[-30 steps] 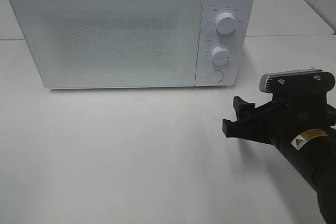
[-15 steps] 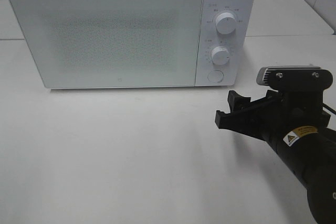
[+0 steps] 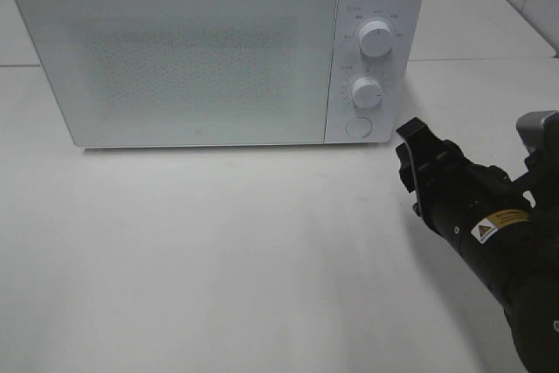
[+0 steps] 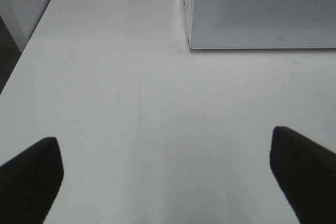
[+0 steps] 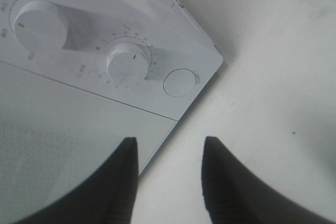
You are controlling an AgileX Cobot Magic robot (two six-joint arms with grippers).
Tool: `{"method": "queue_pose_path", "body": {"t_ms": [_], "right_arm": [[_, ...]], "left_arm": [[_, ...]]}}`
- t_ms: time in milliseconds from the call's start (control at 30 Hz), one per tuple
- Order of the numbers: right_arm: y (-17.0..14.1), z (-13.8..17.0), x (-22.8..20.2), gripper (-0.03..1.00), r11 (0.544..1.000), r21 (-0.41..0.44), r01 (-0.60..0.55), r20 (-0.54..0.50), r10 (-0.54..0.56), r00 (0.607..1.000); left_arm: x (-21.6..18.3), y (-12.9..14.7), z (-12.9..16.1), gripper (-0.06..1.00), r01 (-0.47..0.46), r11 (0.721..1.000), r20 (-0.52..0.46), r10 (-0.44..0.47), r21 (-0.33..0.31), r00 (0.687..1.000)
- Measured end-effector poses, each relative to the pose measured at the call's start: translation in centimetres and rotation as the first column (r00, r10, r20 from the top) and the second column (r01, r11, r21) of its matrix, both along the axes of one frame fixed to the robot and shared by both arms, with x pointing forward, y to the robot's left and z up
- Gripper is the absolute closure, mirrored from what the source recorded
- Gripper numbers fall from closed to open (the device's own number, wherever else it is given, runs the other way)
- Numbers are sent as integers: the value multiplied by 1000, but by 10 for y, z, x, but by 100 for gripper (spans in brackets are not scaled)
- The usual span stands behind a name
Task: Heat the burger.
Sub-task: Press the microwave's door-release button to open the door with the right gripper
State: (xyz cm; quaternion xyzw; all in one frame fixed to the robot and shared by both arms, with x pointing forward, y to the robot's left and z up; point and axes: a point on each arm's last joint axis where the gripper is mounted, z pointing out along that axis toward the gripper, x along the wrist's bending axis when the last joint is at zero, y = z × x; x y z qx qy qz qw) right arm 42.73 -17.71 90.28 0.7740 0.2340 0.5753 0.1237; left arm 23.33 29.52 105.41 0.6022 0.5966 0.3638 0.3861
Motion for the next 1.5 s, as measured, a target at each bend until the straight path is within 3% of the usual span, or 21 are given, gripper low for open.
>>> {"method": "queue_pose_path", "body": {"t_ms": [33,100,133,200,300,367,633,1500], "right_arm": [[0,0,0,55,1000,0,0,0,0,1000],[0,0,0,69,982,178,59,-20,-56,998],[0,0,0,69,982,178,59,-20,-56,998],[0,0,0,79,956,279,94,-35,-88,996],[0,0,0,82,945,311,105,-41,-97,994],[0,0,0,93,909,393,139,-59,-126,990],[-3,-5,1,96,879,425,217,-106,-189,976],[32,-35,65,96,848,459,264,-142,-224,964]], "left_arm": [[0,0,0,-5,0,1000,0,0,0,1000],[0,0,0,-5,0,1000,0,0,0,1000],[0,0,0,-5,0,1000,0,0,0,1000],[0,0,0,-5,0,1000,0,0,0,1000],[0,0,0,-5,0,1000,0,0,0,1000],[0,0,0,-5,0,1000,0,0,0,1000],[0,0,0,-5,0,1000,0,0,0,1000],[0,0,0,-5,0,1000,0,0,0,1000]]}}
